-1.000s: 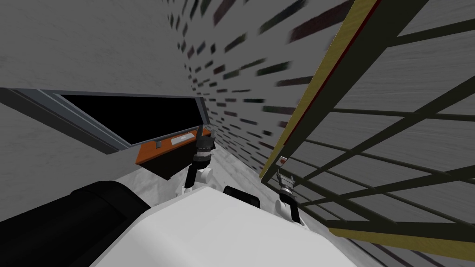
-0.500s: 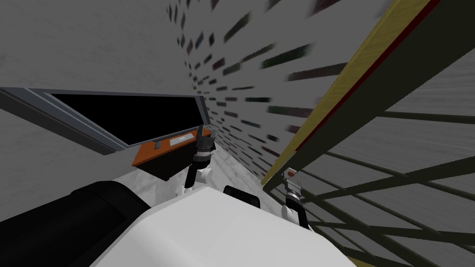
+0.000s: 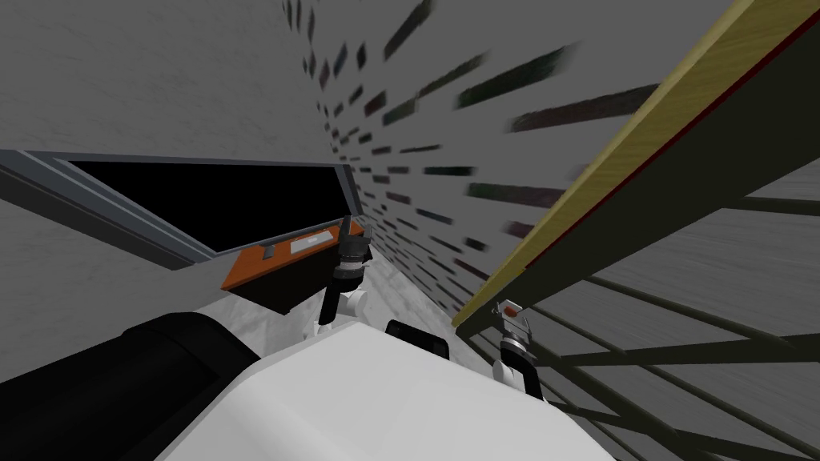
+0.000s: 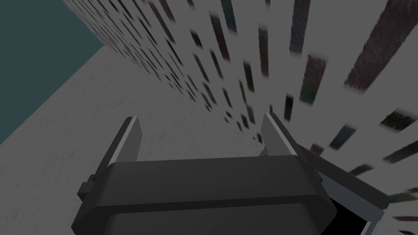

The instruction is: Pull the door open

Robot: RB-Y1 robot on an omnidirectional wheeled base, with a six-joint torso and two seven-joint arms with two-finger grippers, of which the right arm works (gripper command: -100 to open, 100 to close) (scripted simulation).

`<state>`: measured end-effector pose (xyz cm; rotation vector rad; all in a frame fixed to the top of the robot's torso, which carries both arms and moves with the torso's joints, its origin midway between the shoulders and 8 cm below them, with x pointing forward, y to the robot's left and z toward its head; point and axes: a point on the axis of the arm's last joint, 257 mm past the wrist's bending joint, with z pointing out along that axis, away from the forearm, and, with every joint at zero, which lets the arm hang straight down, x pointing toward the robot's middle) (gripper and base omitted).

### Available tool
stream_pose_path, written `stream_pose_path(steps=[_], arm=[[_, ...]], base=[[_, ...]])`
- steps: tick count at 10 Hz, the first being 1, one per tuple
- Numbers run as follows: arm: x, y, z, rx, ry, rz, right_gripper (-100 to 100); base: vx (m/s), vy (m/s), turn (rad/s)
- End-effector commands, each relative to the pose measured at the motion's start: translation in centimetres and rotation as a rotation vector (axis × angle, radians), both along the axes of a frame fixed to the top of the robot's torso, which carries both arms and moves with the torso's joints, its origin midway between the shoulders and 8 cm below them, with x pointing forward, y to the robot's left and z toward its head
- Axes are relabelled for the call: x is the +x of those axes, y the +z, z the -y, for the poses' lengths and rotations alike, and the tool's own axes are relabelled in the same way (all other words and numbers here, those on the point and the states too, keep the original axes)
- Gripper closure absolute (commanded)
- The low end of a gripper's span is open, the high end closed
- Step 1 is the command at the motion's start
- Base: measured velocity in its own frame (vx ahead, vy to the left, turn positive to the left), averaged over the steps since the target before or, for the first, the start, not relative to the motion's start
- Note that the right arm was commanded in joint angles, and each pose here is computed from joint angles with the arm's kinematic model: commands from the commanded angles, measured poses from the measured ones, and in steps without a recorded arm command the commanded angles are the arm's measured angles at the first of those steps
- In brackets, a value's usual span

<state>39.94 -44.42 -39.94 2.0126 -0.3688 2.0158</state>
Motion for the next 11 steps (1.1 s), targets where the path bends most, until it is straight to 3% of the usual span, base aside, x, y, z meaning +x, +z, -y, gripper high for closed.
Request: stream_pose_path(steps=[1,6,11], arm=[[0.0,0.0,0.0,-0.001,0.000,-0.001,100],[0.0,0.0,0.0,-0.001,0.000,-0.001,100],[-0.2,0.0,-1.4,0.004,0.079,0.001,100]], base=[[0.000,0.000,0.000],[-0.001,-0.001,-0.001],[-0.189,-0.008,0.074]])
